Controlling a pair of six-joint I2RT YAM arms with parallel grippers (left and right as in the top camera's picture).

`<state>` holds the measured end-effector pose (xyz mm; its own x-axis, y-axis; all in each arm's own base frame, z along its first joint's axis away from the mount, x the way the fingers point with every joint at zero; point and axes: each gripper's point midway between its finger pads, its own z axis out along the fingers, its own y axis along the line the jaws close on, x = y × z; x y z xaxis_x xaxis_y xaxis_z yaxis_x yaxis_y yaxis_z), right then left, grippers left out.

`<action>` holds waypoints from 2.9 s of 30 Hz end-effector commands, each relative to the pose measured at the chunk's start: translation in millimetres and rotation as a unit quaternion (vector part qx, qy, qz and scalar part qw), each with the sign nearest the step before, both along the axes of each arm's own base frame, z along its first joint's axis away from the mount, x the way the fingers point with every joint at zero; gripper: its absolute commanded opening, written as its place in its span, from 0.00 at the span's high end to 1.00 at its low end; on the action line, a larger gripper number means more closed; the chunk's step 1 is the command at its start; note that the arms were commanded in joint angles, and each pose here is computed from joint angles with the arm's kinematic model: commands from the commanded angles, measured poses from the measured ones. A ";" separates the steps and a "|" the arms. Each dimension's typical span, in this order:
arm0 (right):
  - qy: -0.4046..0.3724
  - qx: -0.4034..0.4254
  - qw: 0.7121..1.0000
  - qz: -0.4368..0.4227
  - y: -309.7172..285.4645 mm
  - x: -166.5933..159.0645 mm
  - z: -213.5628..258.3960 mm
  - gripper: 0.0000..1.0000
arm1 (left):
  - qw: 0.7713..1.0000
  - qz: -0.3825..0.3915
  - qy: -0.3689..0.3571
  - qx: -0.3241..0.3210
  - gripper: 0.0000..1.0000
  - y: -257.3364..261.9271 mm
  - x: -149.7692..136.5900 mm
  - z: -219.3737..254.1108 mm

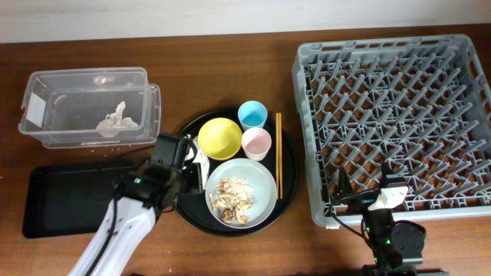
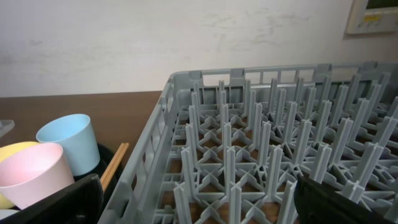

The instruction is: Sort waste into correct bins and load items into the dishwasher rack

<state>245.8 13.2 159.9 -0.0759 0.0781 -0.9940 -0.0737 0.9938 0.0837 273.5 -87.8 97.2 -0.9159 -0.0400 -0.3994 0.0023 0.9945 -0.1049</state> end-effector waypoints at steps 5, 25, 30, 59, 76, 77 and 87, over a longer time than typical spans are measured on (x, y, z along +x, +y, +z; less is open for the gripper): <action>0.001 0.000 1.000 -0.001 0.1 0.0 -2.5 0.01 | 0.997 0.001 0.075 0.014 0.47 -7.4 7.1 -60.5; 0.001 0.000 1.000 -0.001 0.0 0.0 -2.5 0.01 | 0.996 0.000 0.090 0.017 0.74 -11.9 17.6 -90.3; 0.001 0.000 1.000 -0.001 0.1 0.0 -2.5 0.01 | 0.994 0.001 0.105 0.023 0.75 -7.2 4.7 -101.0; 0.001 0.000 1.000 -0.001 0.0 0.0 -2.5 0.01 | 0.963 0.069 -0.260 -0.018 0.99 26.3 23.1 133.3; 0.001 0.000 1.000 -0.001 0.0 0.0 -2.5 0.01 | 0.834 0.327 -0.409 0.175 0.80 183.0 170.7 116.3; 0.001 0.000 1.000 -0.001 0.0 0.0 -2.5 0.01 | 0.831 0.334 -0.407 0.178 0.57 189.8 174.5 108.3; 0.001 0.000 1.000 -0.001 0.1 0.0 -2.5 0.01 | 0.868 0.240 -0.419 0.119 0.08 116.6 143.6 159.3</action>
